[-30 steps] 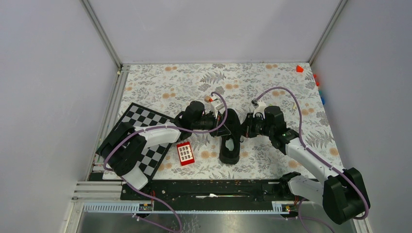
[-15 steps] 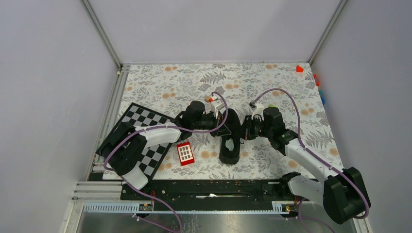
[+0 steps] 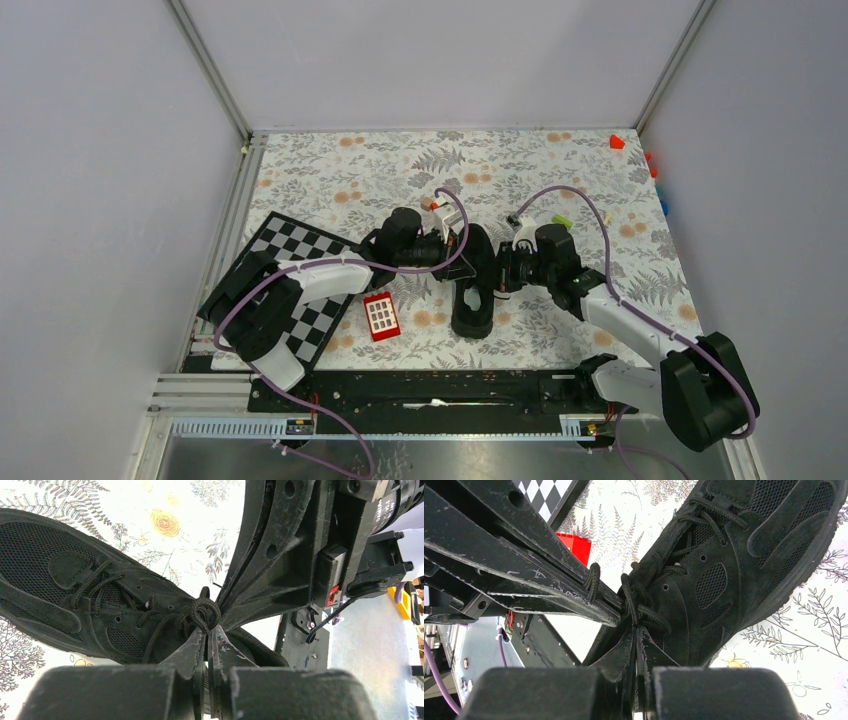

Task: Tie the shoes
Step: Cross the shoelace with the shoelace.

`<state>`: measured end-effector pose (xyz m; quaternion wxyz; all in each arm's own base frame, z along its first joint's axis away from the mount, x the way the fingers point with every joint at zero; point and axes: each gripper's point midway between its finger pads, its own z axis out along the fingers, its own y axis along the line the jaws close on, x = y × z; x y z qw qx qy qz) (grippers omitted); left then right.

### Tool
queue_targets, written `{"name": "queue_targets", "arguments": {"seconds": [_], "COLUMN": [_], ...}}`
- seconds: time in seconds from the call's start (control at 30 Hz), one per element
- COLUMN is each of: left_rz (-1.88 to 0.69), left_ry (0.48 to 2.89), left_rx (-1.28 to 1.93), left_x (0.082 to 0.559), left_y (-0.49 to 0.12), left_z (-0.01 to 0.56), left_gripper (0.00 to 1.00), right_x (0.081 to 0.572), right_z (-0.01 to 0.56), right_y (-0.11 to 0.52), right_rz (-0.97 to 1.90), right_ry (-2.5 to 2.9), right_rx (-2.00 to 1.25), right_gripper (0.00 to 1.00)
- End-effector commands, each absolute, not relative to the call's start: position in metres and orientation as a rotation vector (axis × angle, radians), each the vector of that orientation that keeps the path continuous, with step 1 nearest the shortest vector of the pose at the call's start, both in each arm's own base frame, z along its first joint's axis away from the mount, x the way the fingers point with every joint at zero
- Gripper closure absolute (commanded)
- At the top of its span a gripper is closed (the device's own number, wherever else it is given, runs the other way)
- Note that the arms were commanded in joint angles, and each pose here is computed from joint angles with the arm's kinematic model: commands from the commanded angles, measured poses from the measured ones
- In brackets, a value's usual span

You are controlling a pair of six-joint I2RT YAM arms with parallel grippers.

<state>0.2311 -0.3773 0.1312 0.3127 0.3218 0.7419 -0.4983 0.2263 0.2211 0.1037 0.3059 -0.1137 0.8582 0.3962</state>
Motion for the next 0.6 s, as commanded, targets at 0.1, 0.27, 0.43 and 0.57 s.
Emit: {"name": "queue_targets", "arguments": {"seconds": [0.1, 0.27, 0.43, 0.57], "left_rz": [-1.308, -1.312, -1.31, -1.311], "left_ry": [1.864, 1.866, 1.863, 1.863], "left_rx": [0.834, 0.84, 0.842, 0.845], "left_x": [0.242, 0.24, 0.24, 0.24], "left_y": [-0.381, -0.381, -0.38, -0.38], "left_z": [0.151, 0.15, 0.15, 0.15], "left_gripper": [1.0, 1.0, 1.0, 1.0], "right_x": [0.232, 0.233, 0.235, 0.236], "right_z": [0.122, 0.124, 0.127, 0.129], "right_y": [0.221, 0.214, 0.21, 0.209], "right_rz": [1.018, 0.964, 0.934, 0.924], "right_ry": [2.205, 2.209, 2.197, 2.196], "right_rx": [-0.308, -0.304, -0.29, -0.288], "right_gripper": [0.83, 0.73, 0.62, 0.53]}}
